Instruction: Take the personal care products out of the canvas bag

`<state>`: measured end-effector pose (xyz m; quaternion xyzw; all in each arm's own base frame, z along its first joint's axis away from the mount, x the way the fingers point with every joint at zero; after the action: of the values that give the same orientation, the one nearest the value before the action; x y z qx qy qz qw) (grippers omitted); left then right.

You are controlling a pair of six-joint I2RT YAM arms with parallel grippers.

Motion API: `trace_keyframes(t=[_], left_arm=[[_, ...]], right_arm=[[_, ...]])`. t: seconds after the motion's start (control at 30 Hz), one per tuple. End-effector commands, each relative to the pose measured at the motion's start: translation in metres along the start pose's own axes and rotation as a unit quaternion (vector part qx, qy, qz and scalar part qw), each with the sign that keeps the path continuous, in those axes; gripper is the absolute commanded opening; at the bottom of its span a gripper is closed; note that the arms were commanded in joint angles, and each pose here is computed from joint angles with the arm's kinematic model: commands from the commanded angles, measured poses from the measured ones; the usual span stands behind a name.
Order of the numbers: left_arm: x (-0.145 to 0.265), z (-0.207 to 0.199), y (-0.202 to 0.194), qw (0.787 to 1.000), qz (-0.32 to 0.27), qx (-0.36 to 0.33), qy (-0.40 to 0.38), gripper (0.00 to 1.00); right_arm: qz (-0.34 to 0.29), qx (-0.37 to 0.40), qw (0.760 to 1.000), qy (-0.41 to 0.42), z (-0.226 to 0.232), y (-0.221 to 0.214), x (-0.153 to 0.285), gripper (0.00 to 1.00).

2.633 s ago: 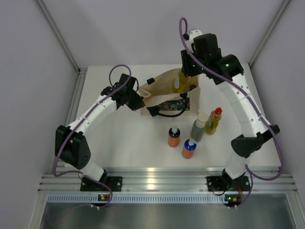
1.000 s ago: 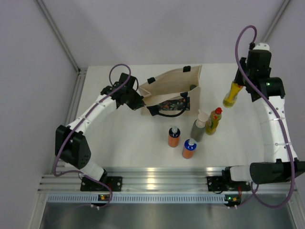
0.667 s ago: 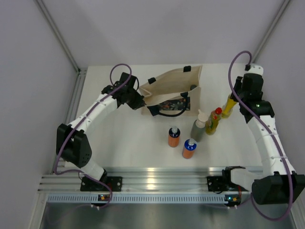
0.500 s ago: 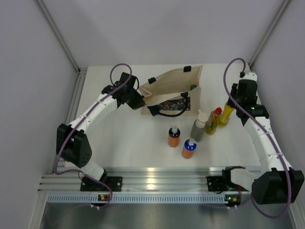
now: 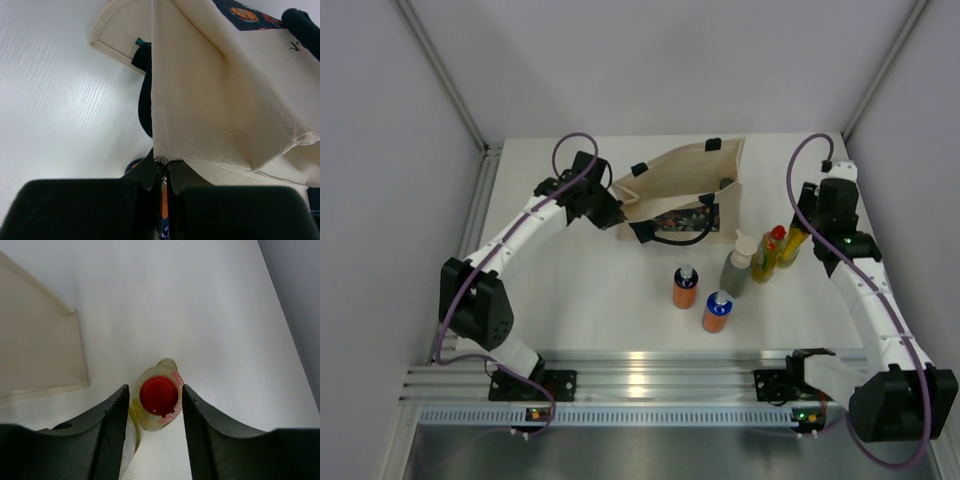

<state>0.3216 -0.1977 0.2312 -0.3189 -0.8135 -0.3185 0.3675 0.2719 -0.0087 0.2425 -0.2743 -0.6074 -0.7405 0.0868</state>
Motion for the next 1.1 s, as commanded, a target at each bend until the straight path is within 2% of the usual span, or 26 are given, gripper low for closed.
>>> trace_keyframes(t=[0.0, 0.13, 0.23, 0.33, 0.4, 0.47, 0.57, 0.6, 0.63, 0.7, 0.77, 0.8, 0.87, 0.93, 1.07], left_arm=[[-0.004, -0.002, -0.007, 0.999, 0.034, -0.01, 0.0, 0.0], [-0.005, -0.004, -0.007, 0.999, 0.035, -0.013, -0.003, 0.0], [-0.003, -0.006, -0.005, 0.999, 0.032, -0.018, -0.007, 0.0], [-0.001, -0.008, -0.004, 0.999, 0.027, -0.022, -0.011, 0.0], [0.0, -0.009, -0.003, 0.999, 0.022, -0.022, -0.01, 0.0], [0.001, -0.009, -0.002, 1.0, 0.019, -0.02, -0.011, 0.0], [0.002, -0.011, -0.001, 1.0, 0.015, -0.015, -0.012, 0.0], [0.004, -0.012, 0.0, 1.0, 0.015, -0.008, -0.015, 0.0], [0.004, -0.012, 0.0, 1.0, 0.014, -0.004, -0.015, 0.0], [0.005, -0.014, -0.001, 1.0, 0.016, 0.011, -0.016, 0.0], [0.006, -0.017, -0.001, 0.999, 0.025, 0.02, -0.024, 0.0], [0.007, -0.019, -0.002, 0.999, 0.026, 0.029, -0.026, 0.0], [0.011, -0.02, -0.002, 0.998, 0.028, 0.036, -0.032, 0.0], [0.017, -0.02, 0.0, 0.998, 0.018, 0.046, -0.034, 0.0], [0.022, -0.016, 0.002, 0.998, -0.004, 0.063, -0.027, 0.0]], right_arm=[[-0.094, -0.012, 0.995, 0.024, 0.006, 0.044, 0.015, 0.46], [-0.089, -0.008, 0.996, 0.024, 0.008, 0.053, 0.019, 0.55], [-0.09, -0.012, 0.995, 0.032, 0.012, 0.069, 0.027, 0.55], [-0.087, -0.042, 0.992, 0.077, 0.028, 0.09, 0.037, 0.51], [-0.076, -0.062, 0.984, 0.149, 0.057, 0.096, 0.047, 0.47], [-0.079, -0.062, 0.98, 0.171, 0.082, 0.108, 0.056, 0.47], [-0.055, -0.033, 0.973, 0.224, 0.139, 0.116, 0.07, 0.45], [-0.057, -0.024, 0.965, 0.256, 0.161, 0.124, 0.09, 0.44], [-0.033, -0.012, 0.966, 0.256, 0.179, 0.119, 0.079, 0.43], [-0.009, 0.009, 0.963, 0.268, 0.205, 0.112, 0.085, 0.43], [0.008, 0.024, 0.966, 0.256, 0.226, 0.11, 0.072, 0.43], [0.037, 0.04, 0.969, 0.241, 0.235, 0.099, 0.061, 0.43], [0.06, 0.045, 0.975, 0.211, 0.236, 0.088, 0.048, 0.43], [0.085, 0.057, 0.98, 0.171, 0.229, 0.071, 0.035, 0.43], [0.081, 0.054, 0.991, 0.095, 0.202, 0.054, 0.03, 0.43]])
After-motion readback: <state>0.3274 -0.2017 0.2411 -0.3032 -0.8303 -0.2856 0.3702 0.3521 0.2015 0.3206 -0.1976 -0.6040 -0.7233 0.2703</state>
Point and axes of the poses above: each gripper's point midway between its finger pads, its own x axis back along the fingers, its own z axis along the line the jaws close on, y = z × x, the point moved 7 cm from there along x, back along the fingers, and after that the axes turned 7 degrees about -x, right-handed, at the moved point
